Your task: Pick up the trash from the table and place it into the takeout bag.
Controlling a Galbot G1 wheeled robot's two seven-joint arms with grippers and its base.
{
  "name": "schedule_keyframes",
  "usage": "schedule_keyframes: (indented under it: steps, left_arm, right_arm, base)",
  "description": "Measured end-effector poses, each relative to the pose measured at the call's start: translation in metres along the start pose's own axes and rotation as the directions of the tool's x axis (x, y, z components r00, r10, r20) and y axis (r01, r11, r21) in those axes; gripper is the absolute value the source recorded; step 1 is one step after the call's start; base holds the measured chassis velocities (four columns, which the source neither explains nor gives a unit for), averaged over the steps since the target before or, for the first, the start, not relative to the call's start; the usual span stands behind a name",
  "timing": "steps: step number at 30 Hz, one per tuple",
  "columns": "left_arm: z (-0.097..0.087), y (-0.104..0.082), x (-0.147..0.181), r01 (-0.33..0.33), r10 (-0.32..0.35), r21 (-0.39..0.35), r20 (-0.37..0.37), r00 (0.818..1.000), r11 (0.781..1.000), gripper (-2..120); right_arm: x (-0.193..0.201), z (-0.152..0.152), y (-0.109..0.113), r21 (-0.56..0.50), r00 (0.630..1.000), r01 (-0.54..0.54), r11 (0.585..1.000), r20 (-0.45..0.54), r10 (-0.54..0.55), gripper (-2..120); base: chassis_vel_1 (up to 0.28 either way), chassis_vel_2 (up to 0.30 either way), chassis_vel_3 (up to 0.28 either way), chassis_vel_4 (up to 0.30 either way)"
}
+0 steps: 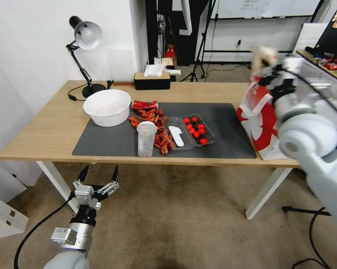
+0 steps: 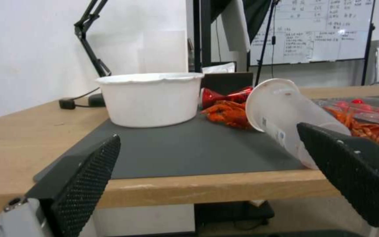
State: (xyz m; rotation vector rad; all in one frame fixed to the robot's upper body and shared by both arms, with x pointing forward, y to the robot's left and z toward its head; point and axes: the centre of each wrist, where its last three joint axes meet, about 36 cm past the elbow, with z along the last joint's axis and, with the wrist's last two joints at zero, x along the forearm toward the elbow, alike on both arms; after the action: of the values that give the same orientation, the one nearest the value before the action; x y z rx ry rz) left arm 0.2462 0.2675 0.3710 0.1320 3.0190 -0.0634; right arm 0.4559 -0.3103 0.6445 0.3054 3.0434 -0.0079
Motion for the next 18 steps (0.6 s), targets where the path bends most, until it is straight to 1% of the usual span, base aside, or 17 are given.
schedule_keyframes:
  steps: [2,3,4,5,6,8,9,12,13,14,16,18]
  left_arm:
    - [-0.001,0.0,0.0,-0.005,0.005,-0.002,0.002,1.0,1.0,100]
    - [-0.001,0.0,0.0,-0.005,0.005,-0.002,0.002,1.0,1.0,100]
    - [-0.002,0.001,0.0,-0.007,0.007,-0.004,0.002,1.0,1.0,100]
    - [-0.002,0.001,0.0,-0.009,0.009,-0.004,0.002,1.0,1.0,100]
    - [-0.002,0.001,0.0,-0.009,0.009,-0.004,0.002,1.0,1.0,100]
    - [-0.004,-0.001,-0.001,-0.013,0.013,-0.002,0.006,1.0,1.0,100]
    - [-0.004,-0.001,-0.001,-0.013,0.013,-0.002,0.006,1.0,1.0,100]
    - [-0.006,-0.003,0.0,-0.016,0.016,0.002,0.008,1.0,1.0,100]
    - [-0.006,-0.003,0.0,-0.016,0.016,0.002,0.008,1.0,1.0,100]
    - [-0.006,-0.003,0.001,-0.016,0.016,0.002,0.007,1.0,1.0,100]
    - [-0.007,-0.003,0.002,-0.015,0.015,0.002,0.007,1.0,1.0,100]
    - [-0.008,-0.002,0.004,-0.014,0.015,-0.002,0.007,1.0,1.0,100]
  right_arm:
    - [-0.005,0.002,-0.017,-0.014,0.998,-0.047,0.999,-0.05,0.047,4]
    - [-0.005,0.002,-0.017,-0.014,0.998,-0.047,0.999,-0.05,0.047,4]
    - [-0.006,0.001,-0.022,-0.026,0.996,-0.06,0.998,-0.071,0.058,5]
    - [-0.007,-0.001,-0.027,-0.046,0.993,-0.072,0.996,-0.097,0.068,8]
    - [-0.007,-0.001,-0.027,-0.046,0.993,-0.072,0.996,-0.097,0.068,8]
    - [-0.01,-0.002,-0.032,-0.061,0.987,-0.094,0.994,-0.133,0.085,18]
    - [-0.01,-0.002,-0.032,-0.061,0.987,-0.094,0.994,-0.133,0.085,18]
    - [-0.014,-0.001,-0.037,-0.057,0.983,-0.115,0.992,-0.148,0.105,31]
    - [-0.014,-0.001,-0.037,-0.057,0.983,-0.115,0.992,-0.148,0.105,31]
    - [-0.015,0.0,-0.037,-0.055,0.983,-0.117,0.992,-0.151,0.107,39]
    - [-0.015,0.0,-0.037,-0.053,0.982,-0.117,0.992,-0.154,0.108,41]
    - [-0.015,0.002,-0.036,-0.048,0.981,-0.116,0.992,-0.159,0.107,53]
  base:
    - [0.0,0.0,0.0,0.0]
    - [0.0,0.0,0.0,0.0]
    - [0.0,0.0,0.0,0.0]
    - [0.0,0.0,0.0,0.0]
    - [0.0,0.0,0.0,0.0]
    - [0.0,0.0,0.0,0.0]
    - [0.0,0.0,0.0,0.0]
    - [0.0,0.0,0.0,0.0]
    - [0.0,0.0,0.0,0.0]
    - [0.0,0.0,0.0,0.0]
    - [0.0,0.0,0.0,0.0]
    - [0.0,0.0,0.0,0.0]
